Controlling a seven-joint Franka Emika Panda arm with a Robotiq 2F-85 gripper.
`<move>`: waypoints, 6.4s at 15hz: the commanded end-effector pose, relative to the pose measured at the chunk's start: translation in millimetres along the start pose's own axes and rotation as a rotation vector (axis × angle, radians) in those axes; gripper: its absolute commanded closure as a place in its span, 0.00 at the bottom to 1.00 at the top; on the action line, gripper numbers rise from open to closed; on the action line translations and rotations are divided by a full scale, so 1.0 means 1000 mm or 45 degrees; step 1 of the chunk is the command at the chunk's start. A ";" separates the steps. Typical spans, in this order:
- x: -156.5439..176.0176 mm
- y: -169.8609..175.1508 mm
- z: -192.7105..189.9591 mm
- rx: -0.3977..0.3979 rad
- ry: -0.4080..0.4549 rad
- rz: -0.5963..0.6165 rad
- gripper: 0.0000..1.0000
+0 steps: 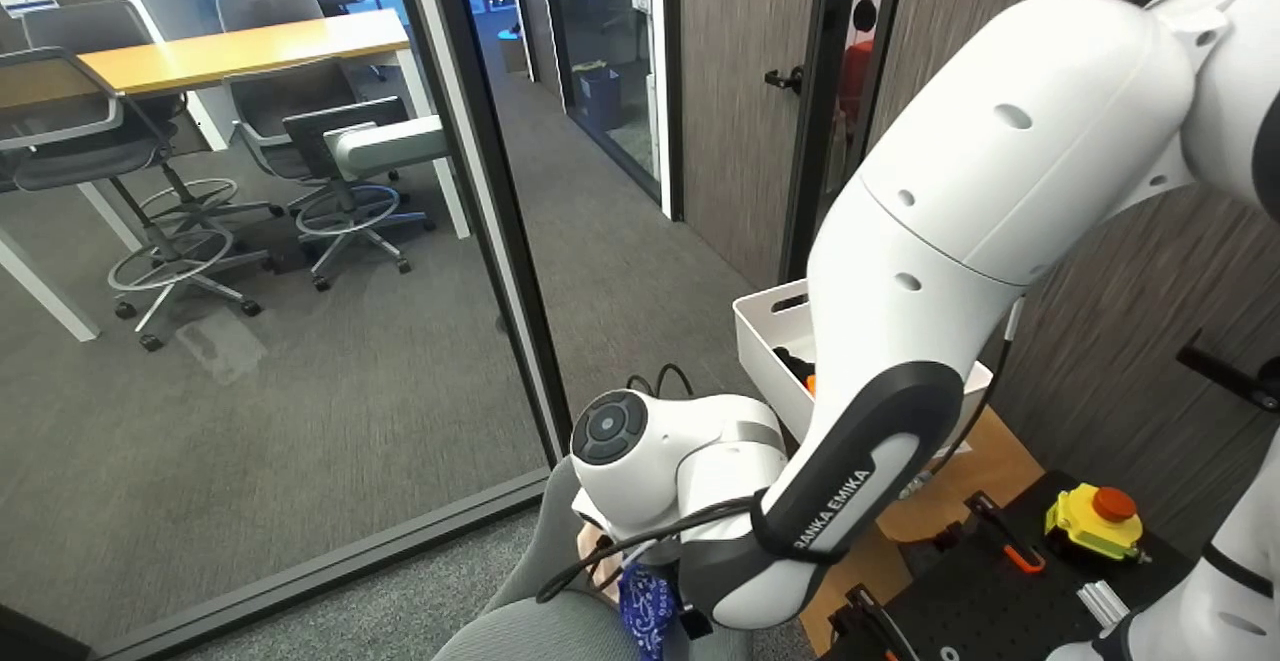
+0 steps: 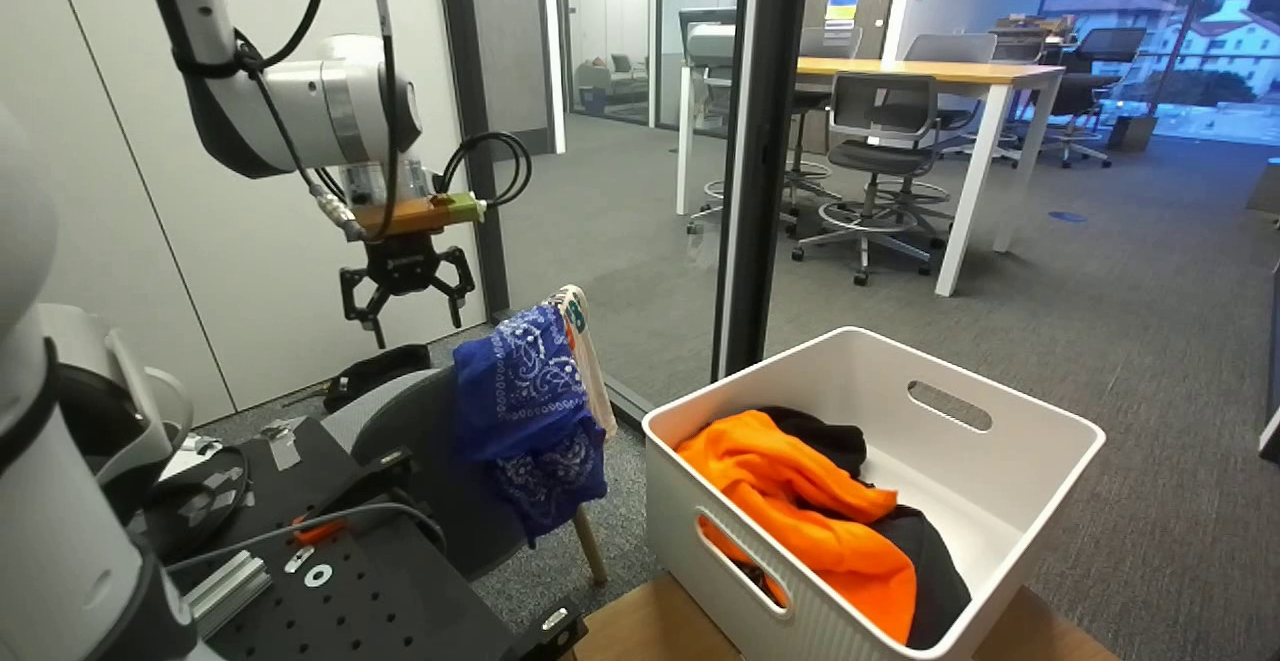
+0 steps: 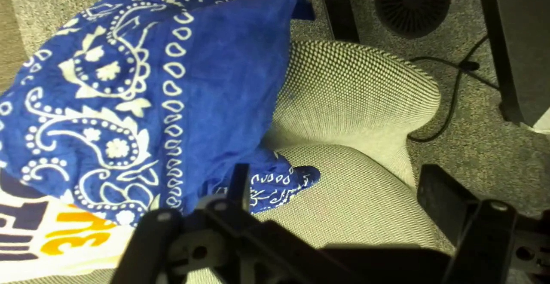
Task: Put the blue cloth in the basket.
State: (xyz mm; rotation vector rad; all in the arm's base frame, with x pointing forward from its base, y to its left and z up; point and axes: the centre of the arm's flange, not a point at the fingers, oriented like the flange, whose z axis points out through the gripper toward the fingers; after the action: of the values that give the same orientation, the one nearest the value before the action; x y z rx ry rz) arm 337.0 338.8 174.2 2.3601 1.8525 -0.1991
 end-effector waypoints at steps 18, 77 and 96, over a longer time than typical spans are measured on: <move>0.008 0.030 0.051 -0.332 -0.019 0.041 0.00; -0.012 0.000 0.083 -0.588 -0.376 -0.304 0.00; -0.040 0.013 0.071 -0.666 -0.241 -0.187 0.47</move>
State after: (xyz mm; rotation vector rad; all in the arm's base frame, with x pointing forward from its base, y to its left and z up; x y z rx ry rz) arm 330.7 325.5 103.6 1.8396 1.7738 0.0692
